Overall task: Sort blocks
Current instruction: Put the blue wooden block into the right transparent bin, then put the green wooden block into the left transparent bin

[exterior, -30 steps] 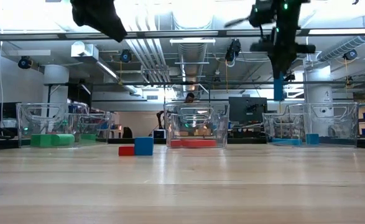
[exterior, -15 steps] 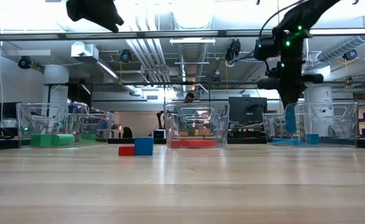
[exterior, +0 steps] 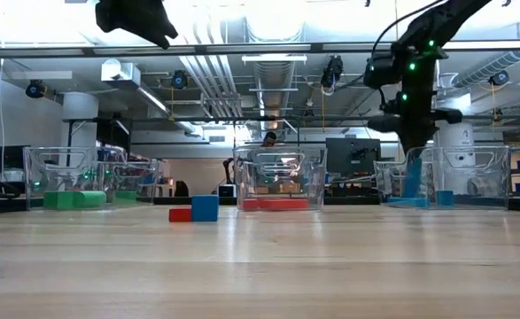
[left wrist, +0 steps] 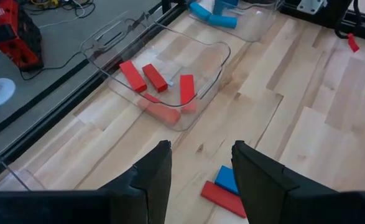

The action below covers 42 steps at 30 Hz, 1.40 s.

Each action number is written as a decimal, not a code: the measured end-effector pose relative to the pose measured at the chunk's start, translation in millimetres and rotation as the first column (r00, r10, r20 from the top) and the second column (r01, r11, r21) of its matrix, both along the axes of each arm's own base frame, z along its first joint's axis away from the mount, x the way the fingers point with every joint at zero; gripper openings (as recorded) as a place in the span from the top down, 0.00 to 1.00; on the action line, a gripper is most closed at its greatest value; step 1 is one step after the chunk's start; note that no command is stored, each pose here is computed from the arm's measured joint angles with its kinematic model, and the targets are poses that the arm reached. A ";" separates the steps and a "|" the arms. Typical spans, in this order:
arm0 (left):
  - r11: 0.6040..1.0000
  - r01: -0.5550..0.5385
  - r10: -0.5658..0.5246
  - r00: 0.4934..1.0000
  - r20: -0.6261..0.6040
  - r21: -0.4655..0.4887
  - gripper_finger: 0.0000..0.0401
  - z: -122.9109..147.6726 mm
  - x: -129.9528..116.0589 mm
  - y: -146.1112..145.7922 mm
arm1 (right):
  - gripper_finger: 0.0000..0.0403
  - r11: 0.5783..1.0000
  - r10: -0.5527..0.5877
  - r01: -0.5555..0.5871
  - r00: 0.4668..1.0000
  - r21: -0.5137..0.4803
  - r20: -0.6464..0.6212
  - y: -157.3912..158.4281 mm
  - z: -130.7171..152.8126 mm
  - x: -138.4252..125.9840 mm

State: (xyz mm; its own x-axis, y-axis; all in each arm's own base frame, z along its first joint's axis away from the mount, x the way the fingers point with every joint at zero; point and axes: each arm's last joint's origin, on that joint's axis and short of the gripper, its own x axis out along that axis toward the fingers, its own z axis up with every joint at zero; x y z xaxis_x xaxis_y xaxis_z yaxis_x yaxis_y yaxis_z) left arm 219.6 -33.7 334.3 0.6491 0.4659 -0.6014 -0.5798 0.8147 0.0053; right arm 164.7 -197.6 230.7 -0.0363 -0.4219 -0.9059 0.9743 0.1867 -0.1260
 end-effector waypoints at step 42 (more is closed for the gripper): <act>0.629 -0.441 0.153 0.877 -0.455 -0.640 0.64 -27.2 -37.7 -10.1 | 0.97 0.912 0.409 -0.382 0.842 -0.147 0.351 149.7 94.2 65.5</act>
